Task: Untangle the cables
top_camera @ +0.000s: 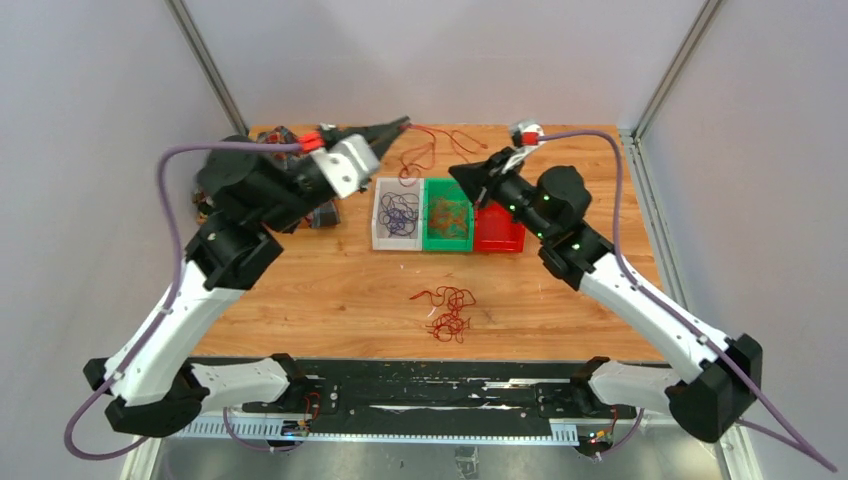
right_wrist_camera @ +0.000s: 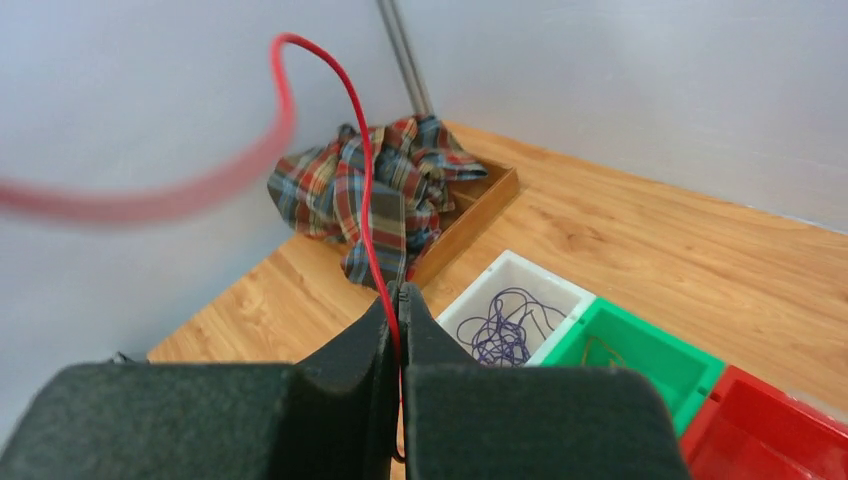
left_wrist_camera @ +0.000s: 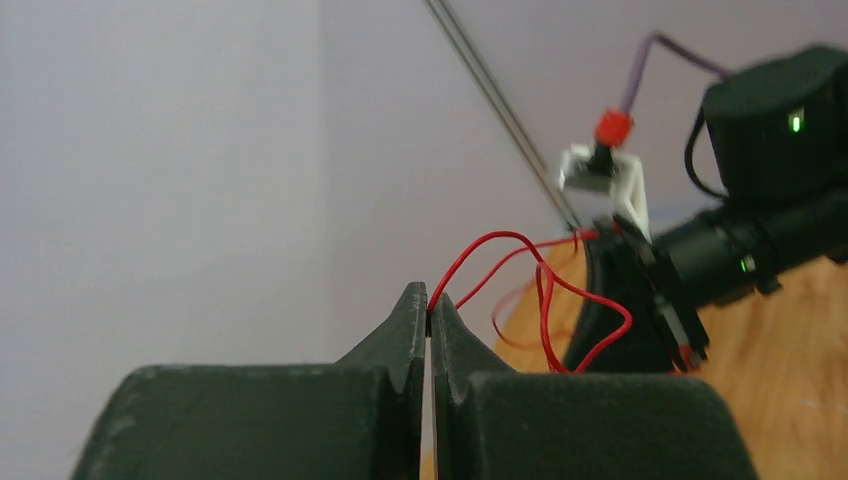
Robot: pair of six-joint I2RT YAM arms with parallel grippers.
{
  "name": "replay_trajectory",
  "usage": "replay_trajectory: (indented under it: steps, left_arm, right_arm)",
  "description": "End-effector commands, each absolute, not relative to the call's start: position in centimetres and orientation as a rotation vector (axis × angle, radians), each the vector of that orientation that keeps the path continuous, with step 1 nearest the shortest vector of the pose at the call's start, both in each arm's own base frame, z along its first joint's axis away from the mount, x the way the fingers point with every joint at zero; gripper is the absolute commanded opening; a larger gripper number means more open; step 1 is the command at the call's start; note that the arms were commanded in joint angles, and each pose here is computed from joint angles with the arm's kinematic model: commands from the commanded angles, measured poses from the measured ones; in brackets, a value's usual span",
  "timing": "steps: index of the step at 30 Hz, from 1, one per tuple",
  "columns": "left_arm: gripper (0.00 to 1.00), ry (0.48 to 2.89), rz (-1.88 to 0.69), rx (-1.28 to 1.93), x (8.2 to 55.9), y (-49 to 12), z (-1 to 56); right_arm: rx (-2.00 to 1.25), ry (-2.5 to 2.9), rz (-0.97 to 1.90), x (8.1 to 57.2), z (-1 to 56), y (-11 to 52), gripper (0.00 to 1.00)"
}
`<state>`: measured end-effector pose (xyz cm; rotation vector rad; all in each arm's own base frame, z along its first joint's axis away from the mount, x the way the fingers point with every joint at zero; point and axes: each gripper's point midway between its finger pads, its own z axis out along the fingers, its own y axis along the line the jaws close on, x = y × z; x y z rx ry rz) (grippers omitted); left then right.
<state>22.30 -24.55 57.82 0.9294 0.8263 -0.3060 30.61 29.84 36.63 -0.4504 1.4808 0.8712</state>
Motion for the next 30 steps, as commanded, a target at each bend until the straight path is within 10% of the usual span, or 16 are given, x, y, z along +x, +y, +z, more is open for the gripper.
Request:
replay_trajectory:
  steps: [1, 14, 20, 26, 30]
  left_arm:
    - [0.01, 0.981, -0.390, 1.102, 24.4, -29.4, 49.7]
    - [0.00, 1.170, -0.347, 1.336, 30.9, -40.5, 36.2]
    - [0.65, 1.262, -0.373, 1.447, 31.7, -42.9, 31.8]
    - [0.72, 1.314, -0.381, 1.506, 31.0, -41.4, 29.5]
    - [0.99, 1.379, -0.401, 1.507, 30.6, -38.6, 29.5]
  right_arm:
    - [-0.294, 1.409, 0.933, 30.1, 39.6, 25.8, 0.01]
    - [-0.055, 1.613, 0.608, 33.1, 34.1, 15.0, 0.00]
    - [0.015, 1.736, 0.513, 36.2, 31.7, 12.4, 0.01]
    - [0.012, 1.828, 0.471, 39.0, 30.0, 12.7, 0.01]
    - [0.017, 1.879, 0.421, 40.9, 29.0, 12.6, 0.01]
